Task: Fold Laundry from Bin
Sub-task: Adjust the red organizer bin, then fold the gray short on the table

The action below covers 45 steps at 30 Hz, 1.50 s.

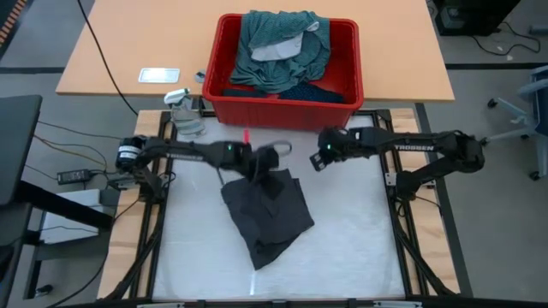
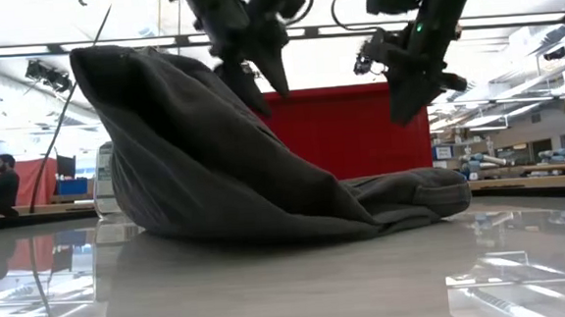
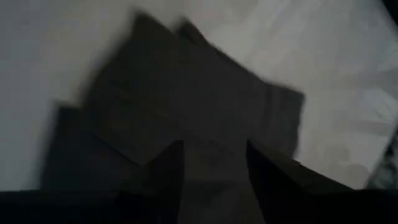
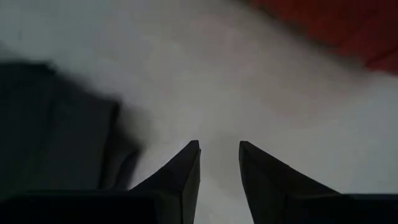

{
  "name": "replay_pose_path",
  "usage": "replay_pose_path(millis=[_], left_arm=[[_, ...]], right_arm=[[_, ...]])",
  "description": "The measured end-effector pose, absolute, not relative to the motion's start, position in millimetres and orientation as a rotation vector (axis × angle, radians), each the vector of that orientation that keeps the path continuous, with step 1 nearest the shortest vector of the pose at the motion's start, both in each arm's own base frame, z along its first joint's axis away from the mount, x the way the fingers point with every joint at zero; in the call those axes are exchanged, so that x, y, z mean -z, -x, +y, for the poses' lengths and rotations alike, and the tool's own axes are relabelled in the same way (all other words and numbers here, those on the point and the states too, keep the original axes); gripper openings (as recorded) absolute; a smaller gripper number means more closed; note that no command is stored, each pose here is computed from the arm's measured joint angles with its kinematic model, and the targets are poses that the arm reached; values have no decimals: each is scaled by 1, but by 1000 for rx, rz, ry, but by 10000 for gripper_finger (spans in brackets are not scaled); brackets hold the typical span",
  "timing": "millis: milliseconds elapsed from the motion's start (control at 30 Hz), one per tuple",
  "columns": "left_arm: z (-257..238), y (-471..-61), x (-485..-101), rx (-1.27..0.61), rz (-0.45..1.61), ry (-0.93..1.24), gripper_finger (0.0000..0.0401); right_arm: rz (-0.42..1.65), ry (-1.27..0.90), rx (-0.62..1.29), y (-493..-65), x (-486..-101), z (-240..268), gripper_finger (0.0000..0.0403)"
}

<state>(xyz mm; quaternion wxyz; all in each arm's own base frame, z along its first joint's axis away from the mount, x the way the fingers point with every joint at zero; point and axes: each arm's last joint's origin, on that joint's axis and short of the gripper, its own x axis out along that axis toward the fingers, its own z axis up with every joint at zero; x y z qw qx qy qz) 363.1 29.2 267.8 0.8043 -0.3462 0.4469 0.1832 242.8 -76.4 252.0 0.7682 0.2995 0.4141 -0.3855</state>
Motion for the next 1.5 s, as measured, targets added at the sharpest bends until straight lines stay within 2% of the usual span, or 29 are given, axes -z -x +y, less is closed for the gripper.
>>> replay_pose_path(millis=[167, 300, 433, 600, 767, 867, 1000, 1100, 1267, 1500], left_arm=[[101, -353, -267, -429, 913, 682, 174], [156, -336, -269, -494, 854, 630, 174], [202, -317, -272, -483, 773, 629, 174], [243, -301, -270, -452, 685, 580, 173], [269, -285, -271, -497, 636, 529, 173], [268, -280, -272, -434, 635, 602, 173], [247, -288, -272, -252, 677, 690, 173], [215, -307, -265, -112, 752, 630, 173], [165, -338, -251, 41, 761, 535, 173], [135, -358, -212, -72, 751, 523, 179]], right_arm=[[809, -680, 942, -232, -255, -119, 121], [684, -686, 1021, -222, -261, -152, 121], [544, -729, 1095, -209, -266, -181, 121], [366, -685, 1199, -195, -271, -221, 121], [274, -732, 1198, -184, -268, -248, 121], [290, -812, 1155, -183, -268, -246, 121], [403, -998, 1056, -190, -263, -224, 121], [559, -1084, 957, -201, -255, -201, 121], [790, -1062, 832, -220, -247, -160, 121], [929, -1018, 734, -240, -243, -114, 121]])
